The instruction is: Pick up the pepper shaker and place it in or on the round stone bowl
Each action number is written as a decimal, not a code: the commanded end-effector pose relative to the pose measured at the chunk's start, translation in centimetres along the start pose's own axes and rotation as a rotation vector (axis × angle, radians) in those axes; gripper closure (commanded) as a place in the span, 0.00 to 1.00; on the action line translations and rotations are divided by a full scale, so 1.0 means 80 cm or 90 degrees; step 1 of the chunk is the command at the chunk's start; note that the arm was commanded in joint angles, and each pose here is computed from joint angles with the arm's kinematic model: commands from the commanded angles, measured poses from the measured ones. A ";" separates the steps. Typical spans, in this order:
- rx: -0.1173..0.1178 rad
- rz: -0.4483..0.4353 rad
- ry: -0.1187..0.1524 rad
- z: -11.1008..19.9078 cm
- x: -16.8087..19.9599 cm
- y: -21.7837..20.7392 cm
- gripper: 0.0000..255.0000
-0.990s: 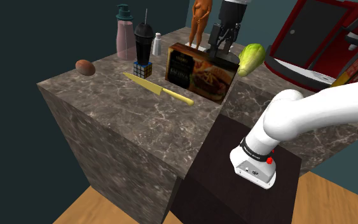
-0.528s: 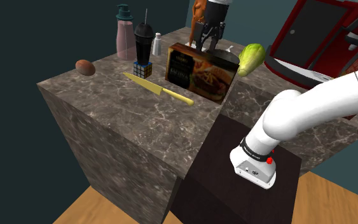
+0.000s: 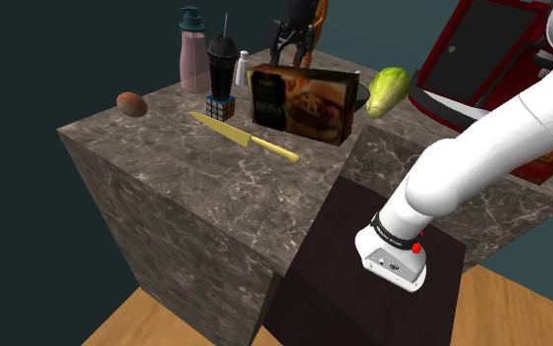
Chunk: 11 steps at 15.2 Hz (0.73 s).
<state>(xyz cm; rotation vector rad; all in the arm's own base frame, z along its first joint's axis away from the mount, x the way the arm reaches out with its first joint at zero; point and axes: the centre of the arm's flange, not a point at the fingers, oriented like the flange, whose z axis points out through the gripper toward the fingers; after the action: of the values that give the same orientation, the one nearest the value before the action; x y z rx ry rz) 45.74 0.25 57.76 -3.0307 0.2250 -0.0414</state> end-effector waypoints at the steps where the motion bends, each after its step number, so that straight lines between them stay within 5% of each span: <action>1: -0.038 0.003 -0.007 0.020 0.033 0.014 0.00; 11: -0.040 0.029 0.028 0.039 0.186 0.033 0.00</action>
<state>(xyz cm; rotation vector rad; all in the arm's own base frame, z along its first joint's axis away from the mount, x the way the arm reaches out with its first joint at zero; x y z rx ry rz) 58.97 -3.77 54.74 -3.0878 0.2979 -0.0917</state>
